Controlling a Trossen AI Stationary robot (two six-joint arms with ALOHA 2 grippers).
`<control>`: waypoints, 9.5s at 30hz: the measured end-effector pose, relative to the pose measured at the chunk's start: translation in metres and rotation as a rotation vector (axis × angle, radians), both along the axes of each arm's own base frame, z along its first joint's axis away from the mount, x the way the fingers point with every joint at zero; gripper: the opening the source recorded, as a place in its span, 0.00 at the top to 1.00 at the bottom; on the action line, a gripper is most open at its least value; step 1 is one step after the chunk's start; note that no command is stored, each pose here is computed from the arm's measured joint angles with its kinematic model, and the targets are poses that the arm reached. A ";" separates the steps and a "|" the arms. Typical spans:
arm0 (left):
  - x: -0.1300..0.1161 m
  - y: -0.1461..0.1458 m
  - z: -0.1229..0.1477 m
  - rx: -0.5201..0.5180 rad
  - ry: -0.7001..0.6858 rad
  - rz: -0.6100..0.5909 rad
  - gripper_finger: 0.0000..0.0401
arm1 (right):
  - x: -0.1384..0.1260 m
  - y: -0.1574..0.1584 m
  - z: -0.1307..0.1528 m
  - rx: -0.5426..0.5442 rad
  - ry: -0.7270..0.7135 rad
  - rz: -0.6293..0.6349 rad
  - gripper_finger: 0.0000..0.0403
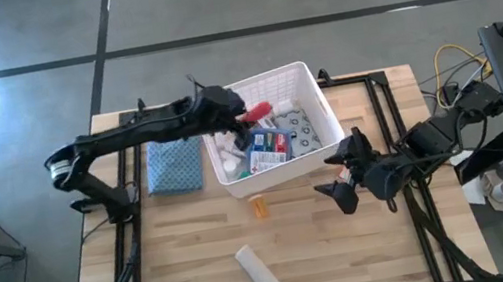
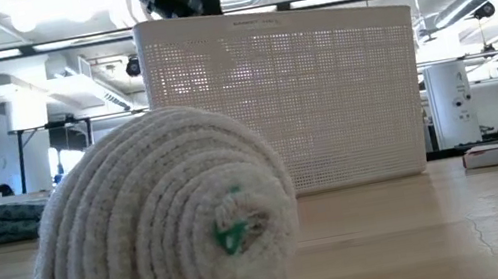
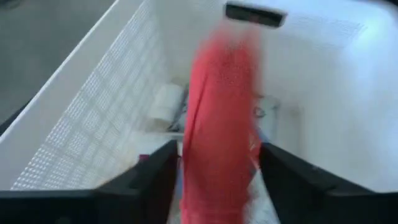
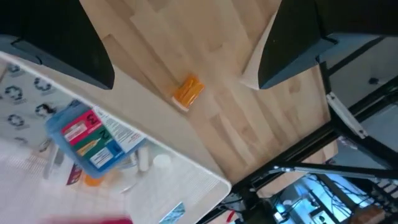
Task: Pick & place medical supplies in basket/bin
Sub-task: Put the red bandage into the white bin, then put the medicine box into the white bin, then put the orange pill bottle into the white bin, then put the white bandage into the white bin
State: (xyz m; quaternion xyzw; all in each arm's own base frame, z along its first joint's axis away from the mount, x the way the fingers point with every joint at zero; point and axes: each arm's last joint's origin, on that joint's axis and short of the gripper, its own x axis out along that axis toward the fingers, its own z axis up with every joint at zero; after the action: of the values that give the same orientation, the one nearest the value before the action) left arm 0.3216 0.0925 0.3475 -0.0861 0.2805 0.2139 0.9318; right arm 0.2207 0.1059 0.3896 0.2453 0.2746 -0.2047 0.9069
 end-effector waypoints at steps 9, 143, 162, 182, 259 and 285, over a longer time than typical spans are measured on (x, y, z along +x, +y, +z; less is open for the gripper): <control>-0.006 -0.027 0.028 -0.026 0.112 -0.079 0.18 | -0.009 0.009 -0.005 0.063 0.025 -0.027 0.04; 0.057 -0.227 -0.169 -0.429 -0.038 0.651 0.19 | -0.001 -0.080 0.013 0.039 -0.094 -0.372 0.08; 0.036 -0.206 -0.206 -0.398 0.201 0.709 0.63 | -0.010 -0.066 0.009 0.007 -0.062 -0.385 0.08; -0.097 -0.248 0.048 -0.179 -0.611 0.345 0.56 | -0.013 -0.068 0.007 -0.045 -0.025 -0.390 0.08; 0.033 -0.305 -0.153 0.357 0.695 -1.215 0.32 | -0.017 0.048 -0.081 0.277 0.282 -0.263 0.08; -0.052 -0.238 0.063 -0.028 0.124 -0.166 0.75 | -0.021 0.043 -0.078 0.200 0.266 -0.236 0.08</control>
State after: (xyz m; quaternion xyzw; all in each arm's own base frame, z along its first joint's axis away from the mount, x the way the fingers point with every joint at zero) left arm 0.2692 -0.1455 0.4101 -0.0622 0.3465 0.1371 0.9259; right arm 0.1997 0.1493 0.3118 0.3355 0.3801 -0.3119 0.8035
